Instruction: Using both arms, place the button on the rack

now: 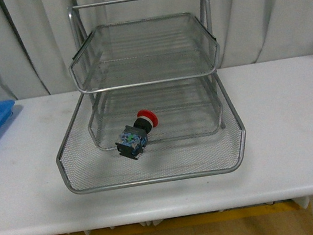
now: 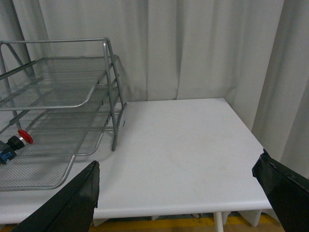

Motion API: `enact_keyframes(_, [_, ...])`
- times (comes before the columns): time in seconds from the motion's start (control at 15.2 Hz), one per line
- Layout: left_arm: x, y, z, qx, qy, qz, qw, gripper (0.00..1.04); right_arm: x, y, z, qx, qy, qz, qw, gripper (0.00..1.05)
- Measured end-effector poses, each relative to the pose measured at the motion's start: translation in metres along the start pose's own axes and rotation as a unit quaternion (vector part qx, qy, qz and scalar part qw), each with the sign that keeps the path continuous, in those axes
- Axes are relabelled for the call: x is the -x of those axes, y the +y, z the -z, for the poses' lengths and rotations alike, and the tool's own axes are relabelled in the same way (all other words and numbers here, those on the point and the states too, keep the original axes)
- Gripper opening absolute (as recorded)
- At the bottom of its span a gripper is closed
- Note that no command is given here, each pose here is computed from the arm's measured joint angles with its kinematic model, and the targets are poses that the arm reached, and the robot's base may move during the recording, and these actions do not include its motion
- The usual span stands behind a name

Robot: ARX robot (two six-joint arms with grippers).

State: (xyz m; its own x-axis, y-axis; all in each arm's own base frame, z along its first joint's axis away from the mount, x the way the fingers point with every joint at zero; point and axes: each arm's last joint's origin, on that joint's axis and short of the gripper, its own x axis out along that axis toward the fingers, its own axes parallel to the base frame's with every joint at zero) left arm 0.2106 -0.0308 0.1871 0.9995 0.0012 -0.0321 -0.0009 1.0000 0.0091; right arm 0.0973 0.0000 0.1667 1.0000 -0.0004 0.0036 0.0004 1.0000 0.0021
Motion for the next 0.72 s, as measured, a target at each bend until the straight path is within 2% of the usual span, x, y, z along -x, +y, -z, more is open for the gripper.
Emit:
enact_keyframes(0.13, [0.019, 0.010, 0.001, 0.003, -0.016, -0.003, 1.000, 0.02, 0.000, 0.000, 0.000, 0.000, 0.000, 0.000, 1.000, 0.98])
enact_keyframes(0.33, [0.043, 0.019, 0.013, 0.002, -0.007, -0.001, 1.000, 0.02, 0.000, 0.000, 0.000, 0.000, 0.000, 0.000, 1.000, 0.98])
enact_keyframes(0.59, [0.058, 0.032, 0.019, 0.003, -0.028, -0.007, 1.000, 0.02, 0.000, 0.000, 0.000, 0.000, 0.000, 0.000, 1.000, 0.98])
enact_keyframes(0.72, [0.064, 0.031, 0.030, 0.003, 0.003, 0.000, 1.000, 0.02, 0.000, 0.000, 0.000, 0.000, 0.000, 0.000, 1.000, 0.98])
